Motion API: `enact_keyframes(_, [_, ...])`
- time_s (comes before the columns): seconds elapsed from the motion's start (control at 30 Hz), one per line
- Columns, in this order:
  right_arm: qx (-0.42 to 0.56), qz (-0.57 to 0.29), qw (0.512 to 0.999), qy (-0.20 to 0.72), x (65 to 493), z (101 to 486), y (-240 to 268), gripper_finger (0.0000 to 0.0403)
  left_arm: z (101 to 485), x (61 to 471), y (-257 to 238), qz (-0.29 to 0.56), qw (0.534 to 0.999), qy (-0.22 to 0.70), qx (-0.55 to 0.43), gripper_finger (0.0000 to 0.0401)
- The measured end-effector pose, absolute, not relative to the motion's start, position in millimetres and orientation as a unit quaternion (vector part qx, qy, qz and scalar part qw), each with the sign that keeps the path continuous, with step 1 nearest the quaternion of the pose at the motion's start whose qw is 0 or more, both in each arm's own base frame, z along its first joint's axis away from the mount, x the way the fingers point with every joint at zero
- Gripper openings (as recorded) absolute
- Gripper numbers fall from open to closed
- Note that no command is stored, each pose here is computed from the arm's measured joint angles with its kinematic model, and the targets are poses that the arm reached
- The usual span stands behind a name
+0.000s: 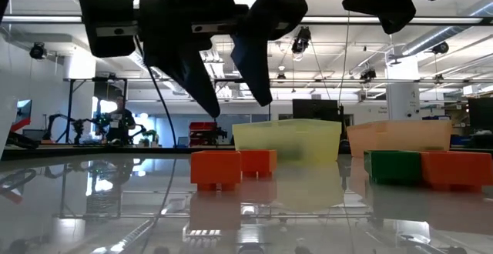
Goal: Sort & place blocks by color
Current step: Put the orange game piece into the transparent bin
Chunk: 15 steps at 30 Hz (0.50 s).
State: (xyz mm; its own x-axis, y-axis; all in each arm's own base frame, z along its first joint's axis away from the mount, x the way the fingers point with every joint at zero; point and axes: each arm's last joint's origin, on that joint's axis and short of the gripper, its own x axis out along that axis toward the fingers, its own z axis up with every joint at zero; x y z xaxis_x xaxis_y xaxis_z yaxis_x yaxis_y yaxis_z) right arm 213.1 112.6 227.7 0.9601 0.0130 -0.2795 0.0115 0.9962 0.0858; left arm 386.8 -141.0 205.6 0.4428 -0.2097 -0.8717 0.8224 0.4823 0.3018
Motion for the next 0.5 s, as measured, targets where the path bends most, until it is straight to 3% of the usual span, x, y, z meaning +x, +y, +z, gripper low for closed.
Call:
enact_keyframes(0.37, [0.052, -0.001, 0.989, 0.142, 213.2, 227.5, 112.7, 0.0235, 207.2, 386.4, -140.9, -0.343, 0.757, 0.399, 0.387, 0.0187])
enact_keyframes(0.5, [0.052, -0.001, 0.989, 0.142, 213.2, 227.5, 112.7, 0.0235, 205.2, 383.0, -139.7, -0.348, 0.748, 0.417, 0.382, 0.0213])
